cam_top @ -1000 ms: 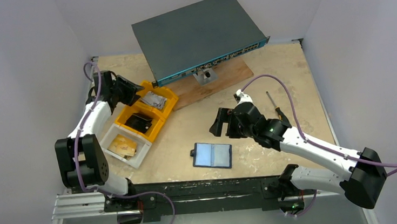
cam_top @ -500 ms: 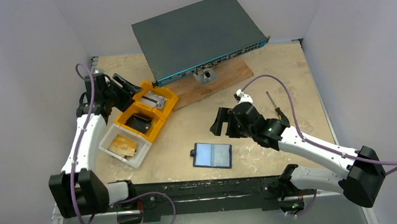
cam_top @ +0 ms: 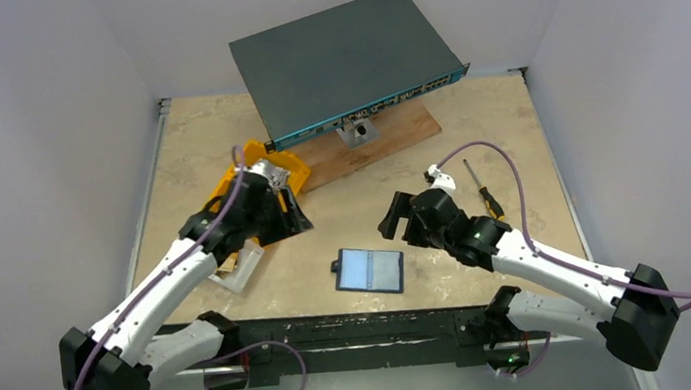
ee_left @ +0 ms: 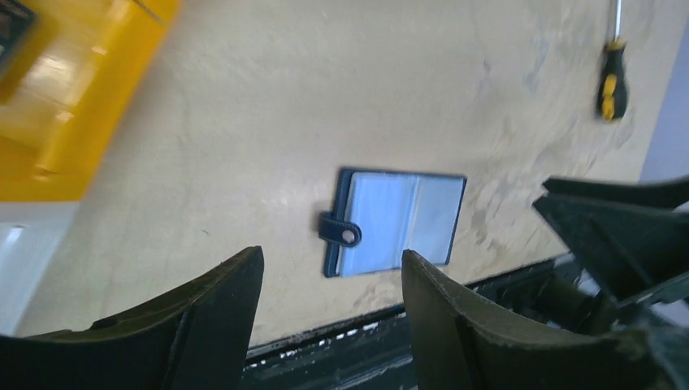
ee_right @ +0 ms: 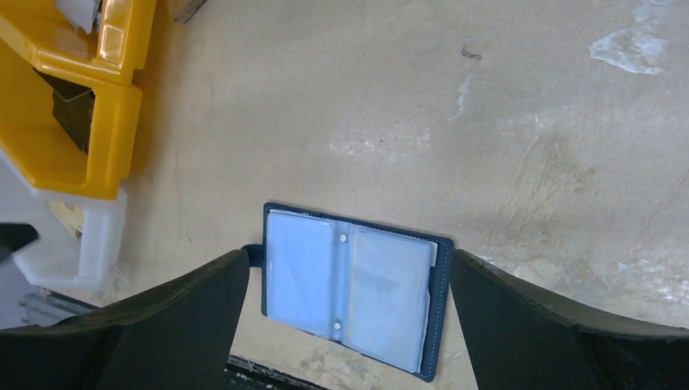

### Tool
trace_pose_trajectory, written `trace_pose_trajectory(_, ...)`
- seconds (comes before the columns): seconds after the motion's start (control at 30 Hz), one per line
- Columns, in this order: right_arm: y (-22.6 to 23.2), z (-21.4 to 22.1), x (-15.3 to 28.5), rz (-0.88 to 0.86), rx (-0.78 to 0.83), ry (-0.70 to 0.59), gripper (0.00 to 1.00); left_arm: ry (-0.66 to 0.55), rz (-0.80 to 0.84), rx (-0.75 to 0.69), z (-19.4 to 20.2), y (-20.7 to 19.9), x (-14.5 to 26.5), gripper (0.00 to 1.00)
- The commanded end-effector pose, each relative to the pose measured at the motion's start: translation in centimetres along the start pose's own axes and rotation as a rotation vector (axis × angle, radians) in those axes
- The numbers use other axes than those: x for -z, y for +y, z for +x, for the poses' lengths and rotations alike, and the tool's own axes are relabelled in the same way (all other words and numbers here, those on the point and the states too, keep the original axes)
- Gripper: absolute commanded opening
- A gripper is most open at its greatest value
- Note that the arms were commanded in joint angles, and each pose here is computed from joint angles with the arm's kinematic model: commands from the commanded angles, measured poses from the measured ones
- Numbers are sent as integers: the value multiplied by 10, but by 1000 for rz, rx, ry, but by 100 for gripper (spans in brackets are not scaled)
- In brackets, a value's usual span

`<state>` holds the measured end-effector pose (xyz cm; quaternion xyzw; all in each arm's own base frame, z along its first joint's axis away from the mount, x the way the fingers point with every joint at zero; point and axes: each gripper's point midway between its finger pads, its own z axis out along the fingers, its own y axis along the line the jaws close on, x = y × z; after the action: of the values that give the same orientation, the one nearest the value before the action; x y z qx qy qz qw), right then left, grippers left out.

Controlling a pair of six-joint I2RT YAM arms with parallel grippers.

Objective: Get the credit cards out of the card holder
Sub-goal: Place the credit card in the storage box, then remove the credit card from the card holder.

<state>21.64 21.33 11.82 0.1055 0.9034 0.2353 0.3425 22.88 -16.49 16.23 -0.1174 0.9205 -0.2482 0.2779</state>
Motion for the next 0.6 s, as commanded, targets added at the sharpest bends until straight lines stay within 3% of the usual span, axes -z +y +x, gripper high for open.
trace_pose_trajectory(0.0, -18, -12, 9, 50, -100, -95, 94, 71, -47, -139, 42, -22, -22, 62)
trace_pose_trajectory(0.23, -39, -18, 28, 93, -170, -159, 95, 233, 41, -435, 119, -104, -50, 62)
trace_pose_trajectory(0.57, -74, -10, 50, 155, -290, -198, 96, 357, 34, -606, 173, -138, -88, 55)
